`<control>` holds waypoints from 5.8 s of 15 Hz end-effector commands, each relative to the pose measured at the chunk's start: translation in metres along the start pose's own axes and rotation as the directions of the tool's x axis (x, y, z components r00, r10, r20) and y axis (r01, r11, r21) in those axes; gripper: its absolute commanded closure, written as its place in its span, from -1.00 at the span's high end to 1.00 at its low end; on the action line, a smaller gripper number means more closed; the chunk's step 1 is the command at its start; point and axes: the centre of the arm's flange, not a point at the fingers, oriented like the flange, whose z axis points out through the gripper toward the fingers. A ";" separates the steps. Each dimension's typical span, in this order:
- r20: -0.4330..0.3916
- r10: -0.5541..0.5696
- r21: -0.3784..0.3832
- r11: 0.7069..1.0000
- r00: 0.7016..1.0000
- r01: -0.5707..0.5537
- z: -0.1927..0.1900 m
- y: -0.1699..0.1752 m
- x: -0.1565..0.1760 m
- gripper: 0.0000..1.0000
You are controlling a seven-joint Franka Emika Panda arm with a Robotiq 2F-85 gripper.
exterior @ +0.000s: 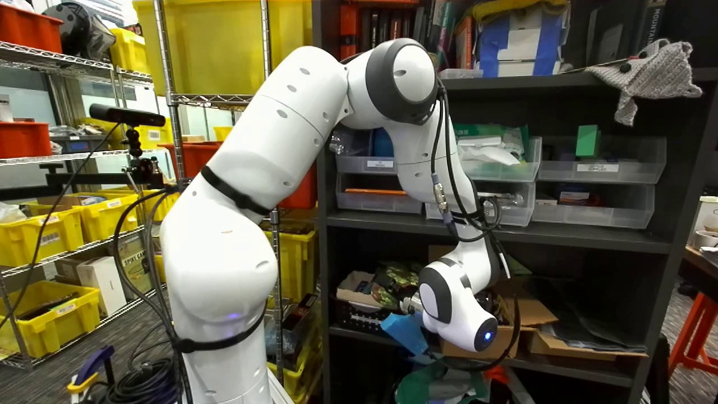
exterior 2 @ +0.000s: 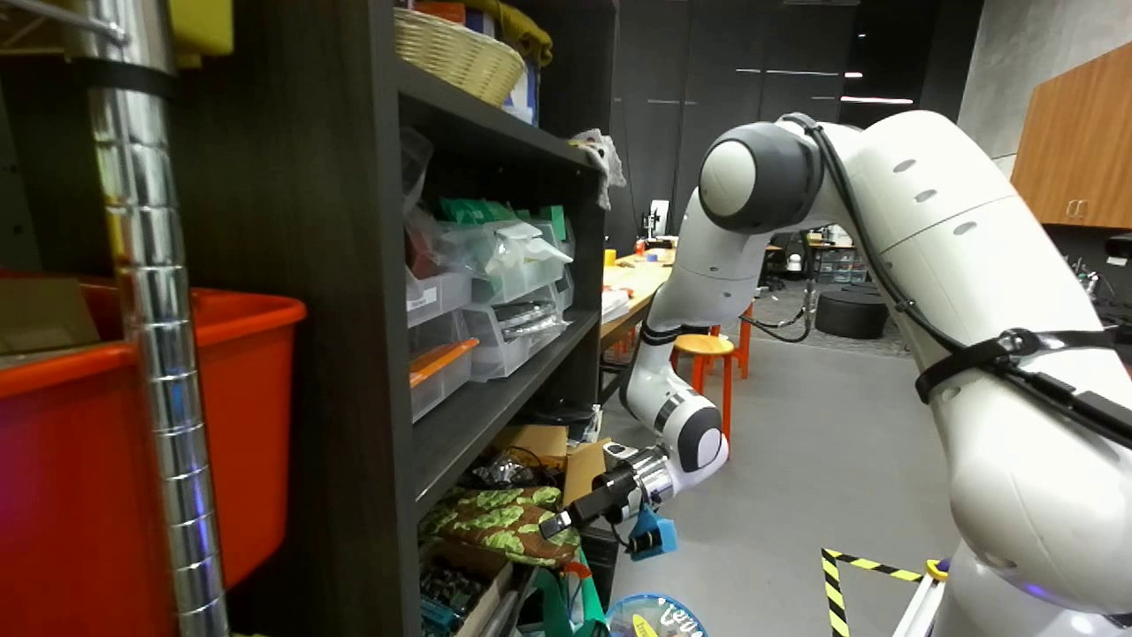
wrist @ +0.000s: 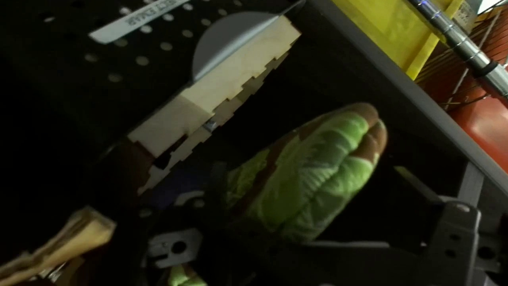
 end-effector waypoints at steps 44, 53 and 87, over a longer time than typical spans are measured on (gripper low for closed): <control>-0.428 0.100 -0.220 0.952 0.898 -0.211 -0.252 0.072 0.011 1.00; -0.438 0.097 -0.145 0.974 0.894 -0.177 -0.269 0.068 0.008 1.00; -0.070 -0.854 -0.781 0.369 0.516 0.504 -0.268 0.049 0.027 1.00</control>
